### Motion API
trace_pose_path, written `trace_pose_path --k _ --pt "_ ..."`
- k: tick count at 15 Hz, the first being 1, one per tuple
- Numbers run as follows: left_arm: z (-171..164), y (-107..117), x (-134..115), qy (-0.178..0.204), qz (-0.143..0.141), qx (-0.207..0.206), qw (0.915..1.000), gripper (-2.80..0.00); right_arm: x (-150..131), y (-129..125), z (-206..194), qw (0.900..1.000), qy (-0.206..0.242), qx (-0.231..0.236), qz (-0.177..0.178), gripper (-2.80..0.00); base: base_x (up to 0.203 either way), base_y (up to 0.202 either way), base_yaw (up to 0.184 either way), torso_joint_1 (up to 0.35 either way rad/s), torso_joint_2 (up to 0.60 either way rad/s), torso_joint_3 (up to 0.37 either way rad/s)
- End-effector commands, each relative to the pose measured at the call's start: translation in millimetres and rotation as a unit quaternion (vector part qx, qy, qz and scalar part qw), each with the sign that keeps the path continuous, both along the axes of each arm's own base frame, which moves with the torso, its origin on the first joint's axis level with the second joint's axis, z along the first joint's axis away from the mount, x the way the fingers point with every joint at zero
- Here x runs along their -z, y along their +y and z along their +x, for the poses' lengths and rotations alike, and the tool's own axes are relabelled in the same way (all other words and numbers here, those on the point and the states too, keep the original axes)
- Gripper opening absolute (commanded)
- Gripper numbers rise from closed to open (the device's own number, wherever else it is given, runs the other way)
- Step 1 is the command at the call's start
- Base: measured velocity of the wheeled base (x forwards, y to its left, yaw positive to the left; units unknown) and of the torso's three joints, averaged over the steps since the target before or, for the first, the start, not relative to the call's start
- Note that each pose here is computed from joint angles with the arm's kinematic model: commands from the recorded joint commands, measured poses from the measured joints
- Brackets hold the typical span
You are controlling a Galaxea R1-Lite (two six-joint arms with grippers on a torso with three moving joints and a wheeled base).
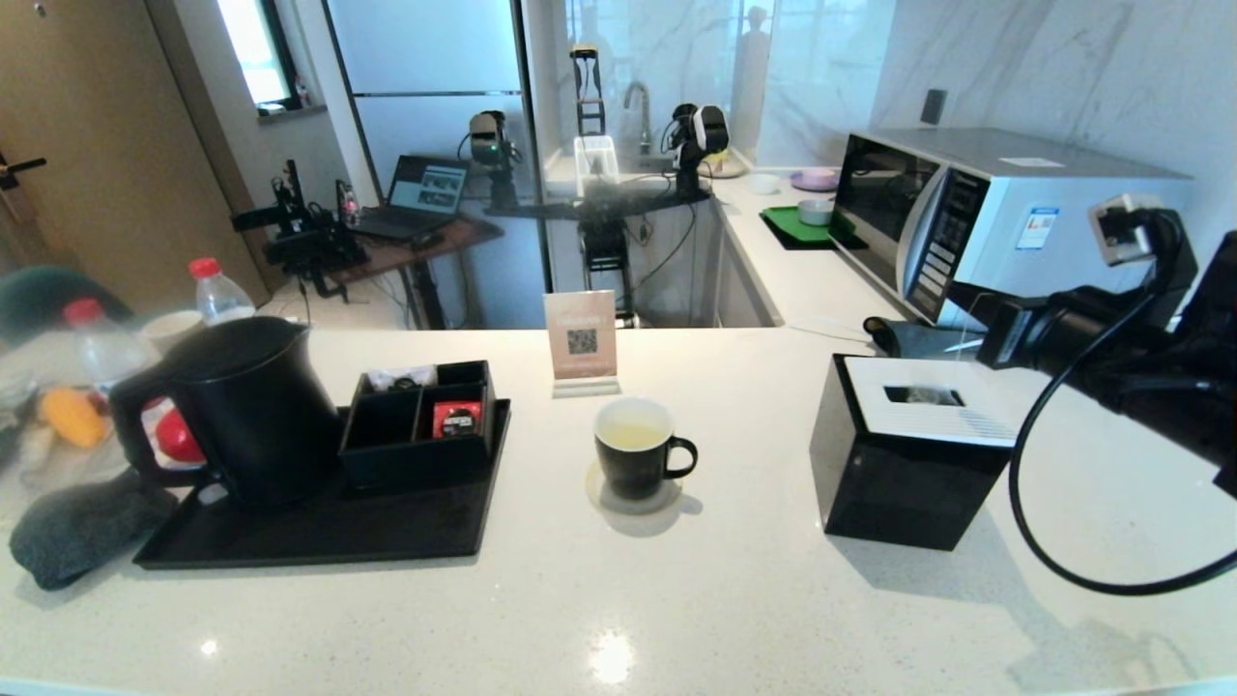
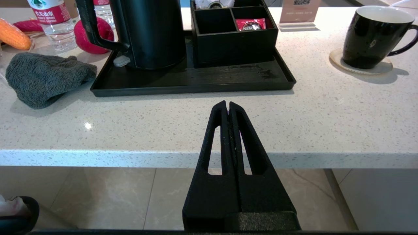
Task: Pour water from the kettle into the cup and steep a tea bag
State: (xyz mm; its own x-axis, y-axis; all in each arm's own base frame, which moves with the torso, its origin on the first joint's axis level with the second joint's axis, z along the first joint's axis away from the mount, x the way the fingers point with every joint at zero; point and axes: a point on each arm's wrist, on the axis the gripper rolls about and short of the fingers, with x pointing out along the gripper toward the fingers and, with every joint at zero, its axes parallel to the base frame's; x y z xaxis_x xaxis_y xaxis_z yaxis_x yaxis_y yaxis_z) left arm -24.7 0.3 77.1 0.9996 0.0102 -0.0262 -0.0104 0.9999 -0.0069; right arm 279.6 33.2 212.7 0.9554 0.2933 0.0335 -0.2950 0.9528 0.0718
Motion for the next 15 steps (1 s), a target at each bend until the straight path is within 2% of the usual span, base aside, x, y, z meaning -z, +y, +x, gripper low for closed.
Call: trace_pose_path --k 1,15 --pt "0.0 0.0 0.0 0.0 0.0 0.0 1.0 -2.8 5.0 3.6 0.3 1.0 0.008 -0.008 0.0 -2.8 0.0 0.0 0.0 0.0 0.0 0.0" --pt "0.0 0.0 0.0 0.0 0.0 0.0 1.0 -2.8 21.7 7.7 1.4 0.999 0.039 -0.015 -0.003 -2.8 0.0 0.0 0.0 0.0 0.0 0.0"
